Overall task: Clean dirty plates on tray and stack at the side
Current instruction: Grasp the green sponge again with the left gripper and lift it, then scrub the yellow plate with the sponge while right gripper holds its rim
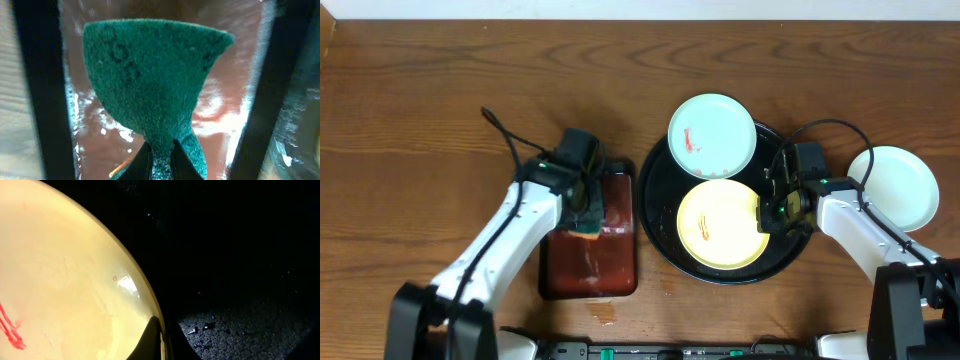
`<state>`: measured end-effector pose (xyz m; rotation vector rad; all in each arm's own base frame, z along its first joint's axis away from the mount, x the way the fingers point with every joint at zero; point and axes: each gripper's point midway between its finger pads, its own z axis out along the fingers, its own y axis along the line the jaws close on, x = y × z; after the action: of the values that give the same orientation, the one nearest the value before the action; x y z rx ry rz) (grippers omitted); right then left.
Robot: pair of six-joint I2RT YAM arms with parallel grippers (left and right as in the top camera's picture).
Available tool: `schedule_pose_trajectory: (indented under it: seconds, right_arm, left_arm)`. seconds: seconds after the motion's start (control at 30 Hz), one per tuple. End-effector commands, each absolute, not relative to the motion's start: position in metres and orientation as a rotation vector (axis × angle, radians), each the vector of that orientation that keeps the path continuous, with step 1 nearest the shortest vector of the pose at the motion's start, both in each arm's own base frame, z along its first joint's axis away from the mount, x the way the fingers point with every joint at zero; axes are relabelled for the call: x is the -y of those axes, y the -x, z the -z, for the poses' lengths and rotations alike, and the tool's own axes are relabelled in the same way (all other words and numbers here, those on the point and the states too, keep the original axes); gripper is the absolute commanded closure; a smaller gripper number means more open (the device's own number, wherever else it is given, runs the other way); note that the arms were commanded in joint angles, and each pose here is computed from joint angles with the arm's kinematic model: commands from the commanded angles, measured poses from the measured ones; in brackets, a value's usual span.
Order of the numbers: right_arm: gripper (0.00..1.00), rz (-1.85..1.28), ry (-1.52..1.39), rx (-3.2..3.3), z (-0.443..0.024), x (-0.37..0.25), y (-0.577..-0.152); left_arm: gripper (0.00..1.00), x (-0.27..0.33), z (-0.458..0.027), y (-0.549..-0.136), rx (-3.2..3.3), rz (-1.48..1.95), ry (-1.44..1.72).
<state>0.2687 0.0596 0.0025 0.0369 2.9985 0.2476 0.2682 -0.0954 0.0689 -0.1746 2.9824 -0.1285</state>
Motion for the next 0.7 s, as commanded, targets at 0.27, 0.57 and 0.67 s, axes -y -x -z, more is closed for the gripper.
schedule_pose_trajectory:
  seconds: [0.27,0.57,0.67]
  right_arm:
    - [0.99,-0.168,-0.102,-2.997,0.002,-0.053,-0.271]
    - [0.99,-0.179,-0.095,-3.003,0.006,-0.054,-0.269]
    - [0.99,-0.195,-0.094,-3.013,0.008,-0.056,-0.266]
  left_arm:
    - [0.93,0.178,-0.156,-0.283,-2.806,0.550,-0.035]
    - [0.92,0.254,-0.129,-0.266,-2.859,0.642,-0.077]
    - [0.93,0.279,-0.108,-0.261,-2.903,0.677,-0.038]
